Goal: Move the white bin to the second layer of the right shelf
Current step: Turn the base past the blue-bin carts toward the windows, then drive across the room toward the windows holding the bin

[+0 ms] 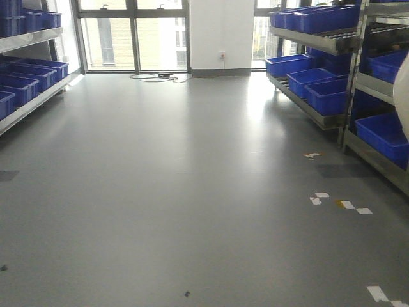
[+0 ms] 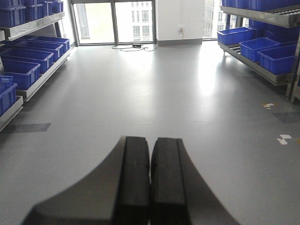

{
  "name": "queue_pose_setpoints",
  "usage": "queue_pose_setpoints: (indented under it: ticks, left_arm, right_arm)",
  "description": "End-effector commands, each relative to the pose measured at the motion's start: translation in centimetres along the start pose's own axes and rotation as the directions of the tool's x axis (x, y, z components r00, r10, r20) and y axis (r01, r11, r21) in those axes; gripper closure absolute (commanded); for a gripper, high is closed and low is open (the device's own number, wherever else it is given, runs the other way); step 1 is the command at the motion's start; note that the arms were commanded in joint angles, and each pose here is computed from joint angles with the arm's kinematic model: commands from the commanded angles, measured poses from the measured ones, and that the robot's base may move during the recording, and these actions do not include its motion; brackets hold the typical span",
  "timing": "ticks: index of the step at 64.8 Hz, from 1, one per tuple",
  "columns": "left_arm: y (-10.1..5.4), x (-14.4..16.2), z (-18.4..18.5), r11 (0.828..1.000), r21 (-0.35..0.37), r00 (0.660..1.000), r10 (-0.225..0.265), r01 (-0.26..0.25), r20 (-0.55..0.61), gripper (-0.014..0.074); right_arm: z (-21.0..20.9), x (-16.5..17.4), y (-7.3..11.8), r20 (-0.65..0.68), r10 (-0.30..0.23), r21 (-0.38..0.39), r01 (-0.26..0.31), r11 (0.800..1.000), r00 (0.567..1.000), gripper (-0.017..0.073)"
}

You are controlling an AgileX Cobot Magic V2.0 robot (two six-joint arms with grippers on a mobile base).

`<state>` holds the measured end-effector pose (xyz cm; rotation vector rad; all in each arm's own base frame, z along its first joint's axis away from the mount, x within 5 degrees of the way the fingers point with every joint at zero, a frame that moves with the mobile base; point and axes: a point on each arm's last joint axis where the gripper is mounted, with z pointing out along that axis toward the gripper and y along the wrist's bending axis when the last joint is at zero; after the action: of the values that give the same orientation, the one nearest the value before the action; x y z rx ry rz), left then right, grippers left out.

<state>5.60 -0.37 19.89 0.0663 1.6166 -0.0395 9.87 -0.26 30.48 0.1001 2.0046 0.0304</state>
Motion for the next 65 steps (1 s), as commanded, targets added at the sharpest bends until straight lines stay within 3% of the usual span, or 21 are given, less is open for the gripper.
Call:
queue_pose_setpoints:
  ticks: [1,65]
  left_arm:
    - [-0.01,0.37,0.06,1.000,0.001,0.998,-0.003,0.003,0.065,0.0509]
    - [-0.01,0.37,0.06,1.000,0.001,0.998,-0.003,0.003,0.065,0.0509]
  right_arm:
    - [-0.59,-1.80,0.13,0.128,-0.004,-0.008,0.005,1.000,0.992,0.0510]
    - [-0.59,-1.80,0.13,0.128,-0.004,-0.008,0.005,1.000,0.992,0.0510]
